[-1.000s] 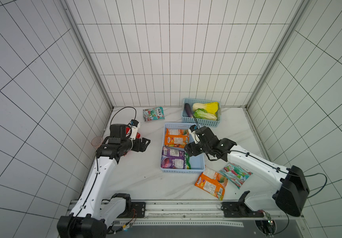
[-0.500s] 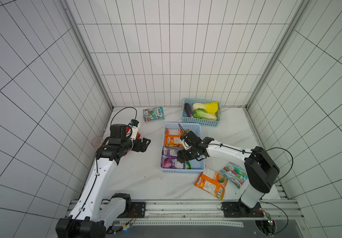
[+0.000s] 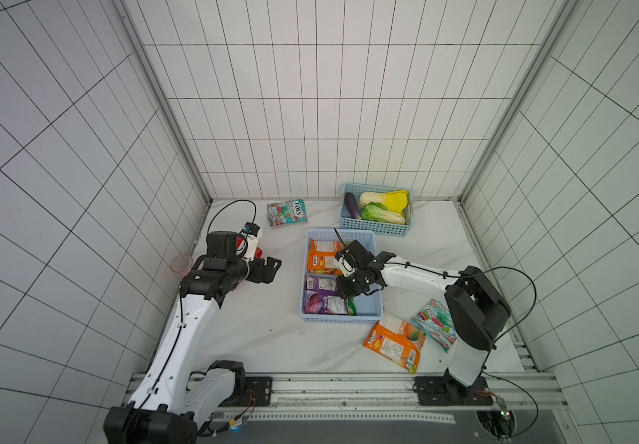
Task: Put the candies in the basket
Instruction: Place the candy in the basket.
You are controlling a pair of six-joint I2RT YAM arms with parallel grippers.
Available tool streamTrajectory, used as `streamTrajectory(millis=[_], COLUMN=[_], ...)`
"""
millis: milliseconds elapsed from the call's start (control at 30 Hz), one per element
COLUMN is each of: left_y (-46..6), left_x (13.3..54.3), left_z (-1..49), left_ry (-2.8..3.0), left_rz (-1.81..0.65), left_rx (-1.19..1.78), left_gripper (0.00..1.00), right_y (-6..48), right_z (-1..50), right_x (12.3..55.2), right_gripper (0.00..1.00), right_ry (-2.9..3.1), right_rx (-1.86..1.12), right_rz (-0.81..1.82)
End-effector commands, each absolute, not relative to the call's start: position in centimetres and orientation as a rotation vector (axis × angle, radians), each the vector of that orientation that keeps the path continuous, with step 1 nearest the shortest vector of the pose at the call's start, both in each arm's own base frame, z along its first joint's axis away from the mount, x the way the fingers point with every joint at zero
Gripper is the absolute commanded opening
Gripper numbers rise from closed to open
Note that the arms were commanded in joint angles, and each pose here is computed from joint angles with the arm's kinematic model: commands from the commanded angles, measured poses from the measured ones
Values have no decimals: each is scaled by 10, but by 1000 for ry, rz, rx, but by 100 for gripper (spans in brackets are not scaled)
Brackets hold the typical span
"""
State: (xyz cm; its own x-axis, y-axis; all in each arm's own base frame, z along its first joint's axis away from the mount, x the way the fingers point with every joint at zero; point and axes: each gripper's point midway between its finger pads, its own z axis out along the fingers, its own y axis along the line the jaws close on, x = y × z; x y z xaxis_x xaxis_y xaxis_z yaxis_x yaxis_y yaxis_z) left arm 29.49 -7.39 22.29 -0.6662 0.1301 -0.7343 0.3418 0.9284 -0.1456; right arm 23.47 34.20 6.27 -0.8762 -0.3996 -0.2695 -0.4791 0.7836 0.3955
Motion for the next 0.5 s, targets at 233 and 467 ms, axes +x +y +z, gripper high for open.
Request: streamTrajectory(millis=[233, 467], left_y=[-73, -72], left_x=[300, 300], left_z=[233, 232], left_ry=[2258, 2264], left_rz=[-335, -335], left_rx=[328, 321], left_gripper=[95, 95], right_y=[332, 316], right_z=[94, 86], right_x=[221, 216], right_gripper=[0, 2], right_ry=[2830, 2850], right_rx=[-671, -639], right_rz=[728, 677])
